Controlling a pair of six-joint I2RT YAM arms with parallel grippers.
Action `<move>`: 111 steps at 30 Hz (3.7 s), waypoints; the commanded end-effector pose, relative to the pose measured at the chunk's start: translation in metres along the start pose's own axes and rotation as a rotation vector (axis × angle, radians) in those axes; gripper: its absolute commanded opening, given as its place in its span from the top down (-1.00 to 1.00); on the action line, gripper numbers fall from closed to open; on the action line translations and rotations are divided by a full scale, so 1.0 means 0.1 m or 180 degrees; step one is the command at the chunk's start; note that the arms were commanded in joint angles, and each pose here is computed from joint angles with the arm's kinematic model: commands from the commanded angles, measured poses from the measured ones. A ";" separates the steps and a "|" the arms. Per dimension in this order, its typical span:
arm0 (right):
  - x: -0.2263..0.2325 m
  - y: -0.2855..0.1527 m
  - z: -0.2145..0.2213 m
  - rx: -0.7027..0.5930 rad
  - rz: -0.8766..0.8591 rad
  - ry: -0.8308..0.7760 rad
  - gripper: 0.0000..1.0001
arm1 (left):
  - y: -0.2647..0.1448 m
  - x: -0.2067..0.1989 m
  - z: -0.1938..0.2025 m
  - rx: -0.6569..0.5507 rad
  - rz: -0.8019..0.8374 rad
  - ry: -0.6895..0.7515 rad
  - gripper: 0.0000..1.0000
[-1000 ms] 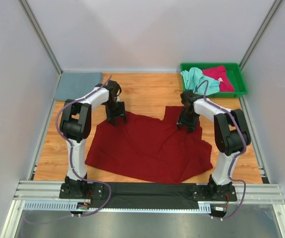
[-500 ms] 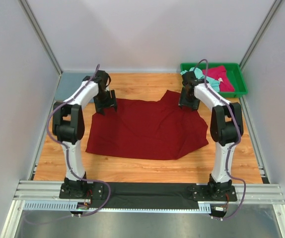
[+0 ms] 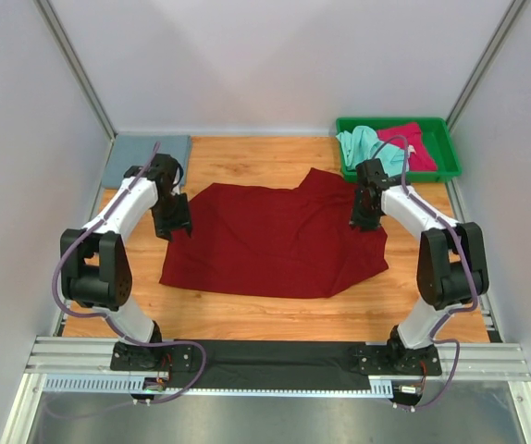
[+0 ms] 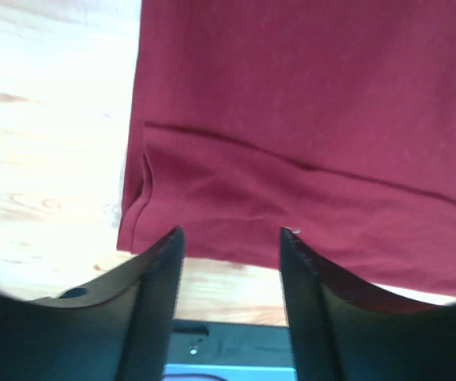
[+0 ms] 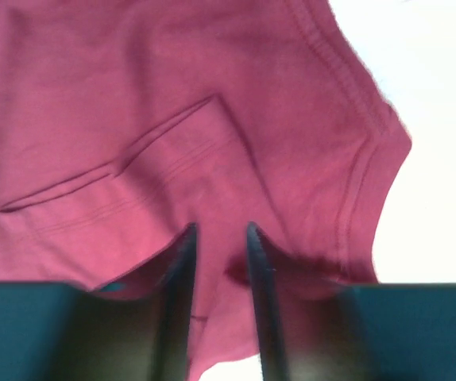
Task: Fold and stack the t-shirts
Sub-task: Flatten the tshirt out
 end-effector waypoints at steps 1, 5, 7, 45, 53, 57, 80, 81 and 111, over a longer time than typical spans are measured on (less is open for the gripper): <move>0.01 0.16 -0.23 -0.0286 -0.0111 0.0063 0.47 | -0.06 0.02 0.01 -0.0048 0.0003 0.0023 -0.13; 0.06 0.33 -0.34 -0.0217 -0.0104 0.0027 0.46 | -0.02 0.06 0.13 0.0059 -0.0005 -0.0041 0.06; 0.08 0.41 -0.38 -0.0157 -0.0099 0.0027 0.39 | 0.01 0.07 0.21 0.0097 0.0025 -0.0066 0.07; -0.08 0.03 -0.13 0.0038 0.0084 -0.0110 0.89 | 0.14 0.04 -0.01 0.0131 -0.0129 -0.0031 -0.30; -0.12 -0.04 -0.01 -0.0025 0.0012 -0.0102 0.73 | 0.17 0.06 -0.10 0.0145 -0.0249 0.0138 -0.42; -0.09 0.00 0.03 0.0053 -0.0068 -0.0077 0.75 | 0.31 0.08 -0.09 0.0235 -0.0294 0.0214 -0.33; -0.10 0.11 -0.02 0.0033 -0.0005 -0.0083 0.26 | 0.50 0.22 0.33 0.0544 -0.0255 0.0153 1.00; -0.09 0.11 0.01 0.0050 -0.0027 -0.0088 0.25 | 0.46 0.24 0.36 0.0514 -0.0261 0.0116 1.00; -0.13 0.16 -0.57 -0.0541 -0.0596 0.0464 -0.07 | -0.53 0.24 0.28 -0.0792 0.0197 0.0003 -0.78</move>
Point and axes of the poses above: each gripper's point midway between its finger pads, its own y axis out along the fingers, its own x axis along the line the jaws close on, z = x × y, the point moved 6 cm from there along -y, back along the fingers, and after that the axes turned 5 degrees about -y, right-handed, at the moved point
